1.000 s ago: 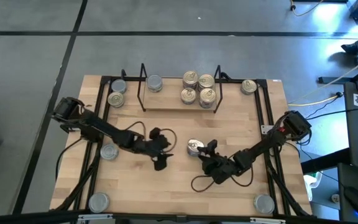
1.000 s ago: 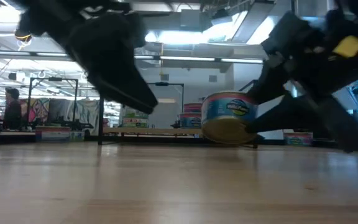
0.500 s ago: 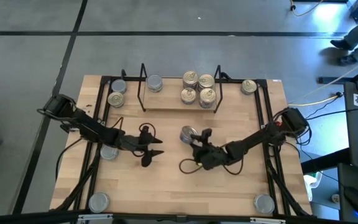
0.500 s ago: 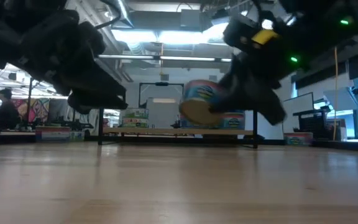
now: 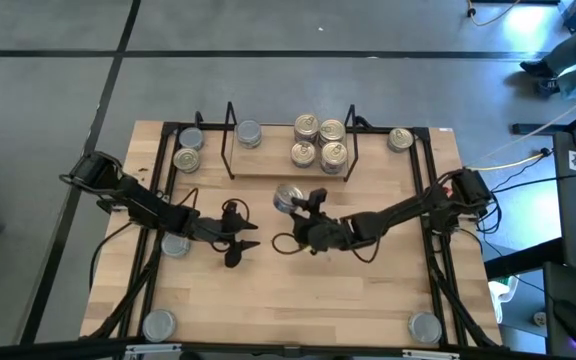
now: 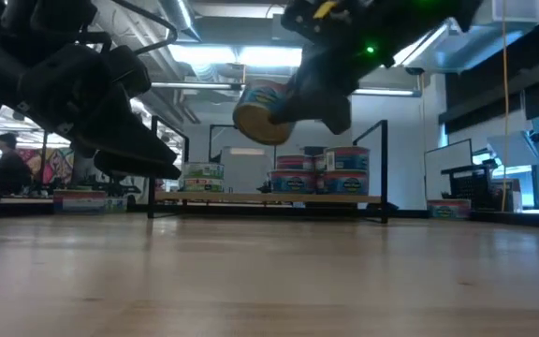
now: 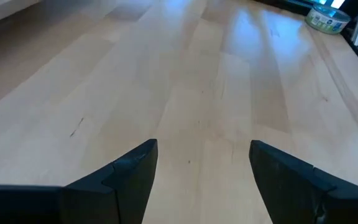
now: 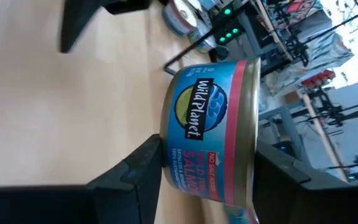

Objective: Stack canned seafood by type on shelf
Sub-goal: Stack the blue-pink tuna can on top of the other blue-pink can on the shelf

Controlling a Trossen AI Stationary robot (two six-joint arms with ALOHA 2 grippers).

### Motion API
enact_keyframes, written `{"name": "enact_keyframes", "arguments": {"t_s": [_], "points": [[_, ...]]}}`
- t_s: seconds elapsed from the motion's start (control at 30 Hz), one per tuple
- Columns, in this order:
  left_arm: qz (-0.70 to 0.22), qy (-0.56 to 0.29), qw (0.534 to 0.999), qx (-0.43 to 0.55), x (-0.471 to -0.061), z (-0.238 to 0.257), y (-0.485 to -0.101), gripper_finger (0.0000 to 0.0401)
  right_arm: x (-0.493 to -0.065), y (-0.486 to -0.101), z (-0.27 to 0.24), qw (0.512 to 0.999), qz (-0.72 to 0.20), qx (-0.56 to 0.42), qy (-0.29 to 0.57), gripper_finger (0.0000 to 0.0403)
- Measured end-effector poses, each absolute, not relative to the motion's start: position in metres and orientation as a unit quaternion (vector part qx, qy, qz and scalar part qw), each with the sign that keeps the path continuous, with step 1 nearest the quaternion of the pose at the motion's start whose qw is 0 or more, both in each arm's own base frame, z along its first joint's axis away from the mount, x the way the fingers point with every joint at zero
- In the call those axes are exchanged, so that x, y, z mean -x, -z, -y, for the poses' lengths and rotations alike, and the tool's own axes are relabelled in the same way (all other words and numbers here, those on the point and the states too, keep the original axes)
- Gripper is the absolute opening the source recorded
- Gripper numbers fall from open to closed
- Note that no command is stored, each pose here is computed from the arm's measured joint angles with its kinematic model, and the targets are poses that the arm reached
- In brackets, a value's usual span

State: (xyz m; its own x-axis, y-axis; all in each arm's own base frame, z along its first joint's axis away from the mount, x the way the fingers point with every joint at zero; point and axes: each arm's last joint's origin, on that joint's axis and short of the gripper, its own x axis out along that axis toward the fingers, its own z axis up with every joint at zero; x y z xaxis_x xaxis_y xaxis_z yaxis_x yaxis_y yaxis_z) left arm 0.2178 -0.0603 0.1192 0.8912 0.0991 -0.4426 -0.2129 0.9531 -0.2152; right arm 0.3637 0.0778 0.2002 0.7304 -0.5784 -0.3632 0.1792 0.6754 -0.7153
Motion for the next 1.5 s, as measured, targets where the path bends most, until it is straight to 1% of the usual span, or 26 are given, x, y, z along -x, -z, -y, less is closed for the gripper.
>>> {"name": "enact_keyframes", "arguments": {"t_s": [0.2,0.4,0.77,1.0,1.1,1.23,1.43,1.5], "points": [[-0.218,-0.096,0.965,0.11,-0.22,0.05,-0.119,0.0253,-0.373,-0.209,-0.059,0.853,-0.304,0.363,0.22,0.0186],[-0.215,-0.126,0.962,0.115,-0.223,0.036,-0.119,0.0253,-0.377,-0.212,-0.04,0.842,-0.315,0.38,0.218,0.0186],[-0.216,-0.162,0.959,0.09,-0.225,0.016,-0.119,0.0253,-0.38,-0.211,-0.009,0.844,-0.328,0.364,0.219,0.0186],[-0.228,-0.116,0.963,0.086,-0.226,0.017,-0.119,0.0253,-0.381,-0.211,0.009,0.848,-0.331,0.353,0.218,0.0186],[-0.232,-0.109,0.963,0.087,-0.226,0.017,-0.118,0.0253,-0.382,-0.213,0.012,0.844,-0.328,0.364,0.218,0.0186],[-0.233,-0.108,0.963,0.081,-0.226,0.017,-0.118,0.0253,-0.39,-0.226,0.011,0.841,-0.322,0.371,0.228,0.0186],[-0.236,-0.109,0.962,0.084,-0.226,0.017,-0.117,0.0253,-0.399,-0.248,0.014,0.806,-0.375,0.384,0.25,0.0186],[-0.245,-0.11,0.96,0.082,-0.225,0.017,-0.116,0.0253,-0.402,-0.254,0.017,0.808,-0.379,0.369,0.259,0.0186]]}}
